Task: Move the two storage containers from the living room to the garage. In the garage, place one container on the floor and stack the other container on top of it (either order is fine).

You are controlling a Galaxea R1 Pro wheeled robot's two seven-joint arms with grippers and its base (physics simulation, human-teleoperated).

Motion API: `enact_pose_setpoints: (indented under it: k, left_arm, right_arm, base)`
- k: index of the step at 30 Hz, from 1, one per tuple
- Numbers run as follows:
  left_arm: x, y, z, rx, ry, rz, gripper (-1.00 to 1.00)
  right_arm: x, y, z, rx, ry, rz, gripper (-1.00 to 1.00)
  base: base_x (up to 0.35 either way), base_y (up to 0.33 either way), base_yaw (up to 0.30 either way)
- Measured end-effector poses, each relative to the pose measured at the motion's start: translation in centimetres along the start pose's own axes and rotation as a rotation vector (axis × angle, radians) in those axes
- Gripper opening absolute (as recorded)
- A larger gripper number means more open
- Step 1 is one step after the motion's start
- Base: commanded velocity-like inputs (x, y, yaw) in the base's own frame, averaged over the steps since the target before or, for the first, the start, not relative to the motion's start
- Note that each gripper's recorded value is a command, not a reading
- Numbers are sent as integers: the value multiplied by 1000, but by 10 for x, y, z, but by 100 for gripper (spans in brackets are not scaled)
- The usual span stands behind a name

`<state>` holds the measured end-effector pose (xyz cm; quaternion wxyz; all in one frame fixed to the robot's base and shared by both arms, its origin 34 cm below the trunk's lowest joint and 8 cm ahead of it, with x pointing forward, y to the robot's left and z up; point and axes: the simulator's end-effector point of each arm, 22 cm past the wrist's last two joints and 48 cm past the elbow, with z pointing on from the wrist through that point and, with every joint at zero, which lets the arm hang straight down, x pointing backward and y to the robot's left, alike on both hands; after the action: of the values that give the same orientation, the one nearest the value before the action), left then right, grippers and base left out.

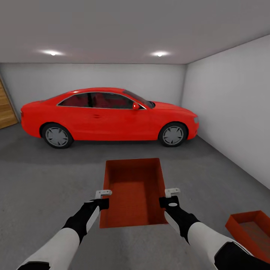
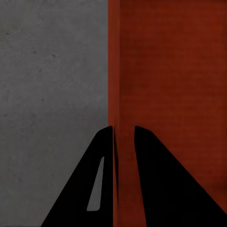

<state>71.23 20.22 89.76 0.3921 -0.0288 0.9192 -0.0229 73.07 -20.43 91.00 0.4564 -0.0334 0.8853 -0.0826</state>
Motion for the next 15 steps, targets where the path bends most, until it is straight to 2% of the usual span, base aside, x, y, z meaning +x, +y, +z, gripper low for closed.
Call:
enact_pose_setpoints:
  k: [9,15]
  left_arm:
    - [0,0,0,0,1,0,-100]
    - [1,0,0,0,1,-1,-100]
  right_arm:
    - [0,0,0,0,1,0,-100]
    - [0,0,0,1,1,0,-100]
  base:
    - [321,0,-12]
    - [321,0,-200]
